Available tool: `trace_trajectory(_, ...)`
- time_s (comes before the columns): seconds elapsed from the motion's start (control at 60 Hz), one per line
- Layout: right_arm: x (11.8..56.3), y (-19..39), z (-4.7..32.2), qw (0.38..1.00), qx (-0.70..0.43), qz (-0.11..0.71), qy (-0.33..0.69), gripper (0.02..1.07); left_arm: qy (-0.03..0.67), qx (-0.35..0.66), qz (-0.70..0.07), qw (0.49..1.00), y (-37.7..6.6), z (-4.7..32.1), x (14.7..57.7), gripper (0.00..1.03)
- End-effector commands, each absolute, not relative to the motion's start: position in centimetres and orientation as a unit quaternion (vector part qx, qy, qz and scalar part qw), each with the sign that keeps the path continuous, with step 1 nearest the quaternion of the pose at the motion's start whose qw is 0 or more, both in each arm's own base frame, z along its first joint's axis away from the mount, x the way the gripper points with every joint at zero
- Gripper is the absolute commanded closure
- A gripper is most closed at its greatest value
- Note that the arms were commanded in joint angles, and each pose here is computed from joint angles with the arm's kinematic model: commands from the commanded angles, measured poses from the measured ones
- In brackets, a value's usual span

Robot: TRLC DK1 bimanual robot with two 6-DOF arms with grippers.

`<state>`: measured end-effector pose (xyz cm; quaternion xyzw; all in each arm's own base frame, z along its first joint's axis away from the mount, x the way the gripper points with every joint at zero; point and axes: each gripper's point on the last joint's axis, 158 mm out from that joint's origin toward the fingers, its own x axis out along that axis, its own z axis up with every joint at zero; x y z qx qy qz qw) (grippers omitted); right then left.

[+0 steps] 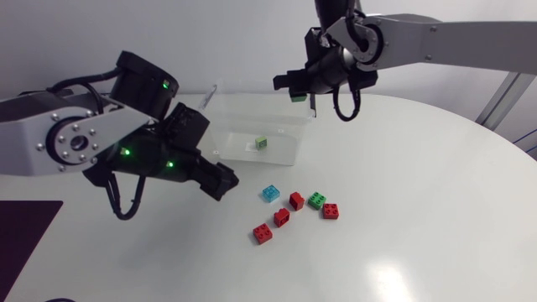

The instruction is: Place the duplo bricks in the container

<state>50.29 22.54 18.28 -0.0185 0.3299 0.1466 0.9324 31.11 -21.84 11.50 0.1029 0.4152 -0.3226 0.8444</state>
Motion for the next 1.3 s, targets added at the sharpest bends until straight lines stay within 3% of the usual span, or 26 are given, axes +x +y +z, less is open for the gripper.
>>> trace_trajectory(0.0, 51.4, 23.5, 16.9, 0.929, -0.032, 0.146, 0.338, 0.64, 0.416, 0.116, -0.345, 0.833, -22.6, 10.4, 29.5, 0.12)
trace_trajectory(0.067, 52.3, 23.8, 16.3, 0.928, -0.039, 0.143, 0.342, 0.51, 0.416, 0.124, -0.355, 0.828, -23.2, 9.7, 28.8, 0.12)
trace_trajectory(0.15, 53.4, 23.7, 15.7, 0.926, -0.045, 0.138, 0.349, 0.21, 0.422, 0.136, -0.369, 0.817, -24.2, 8.2, 28.1, 0.12)
trace_trajectory(0.217, 53.5, 23.4, 16.4, 0.928, -0.043, 0.135, 0.345, 0.07, 0.430, 0.146, -0.376, 0.808, -24.8, 7.0, 27.9, 0.12)
trace_trajectory(0.367, 50.5, 21.0, 20.1, 0.935, -0.035, 0.131, 0.326, 0.07, 0.454, 0.189, -0.402, 0.772, -26.6, 3.6, 27.5, 0.12)
trace_trajectory(0.483, 46.2, 19.0, 20.2, 0.931, -0.035, 0.142, 0.335, 0.07, 0.462, 0.218, -0.417, 0.752, -27.0, 2.0, 27.5, 0.12)
trace_trajectory(0.833, 34.6, 14.0, 12.4, 0.889, -0.046, 0.191, 0.413, 0.07, 0.481, 0.256, -0.465, 0.698, -28.9, -0.6, 27.0, 0.12)
trace_trajectory(1.1, 31.0, 12.1, 7.2, 0.868, -0.055, 0.190, 0.455, 0.07, 0.513, 0.279, -0.475, 0.658, -29.2, -2.8, 26.4, 0.12)
trace_trajectory(1.283, 30.7, 12.0, 4.3, 0.854, -0.050, 0.182, 0.484, 0.07, 0.522, 0.287, -0.480, 0.644, -29.8, -3.2, 26.4, 0.30)
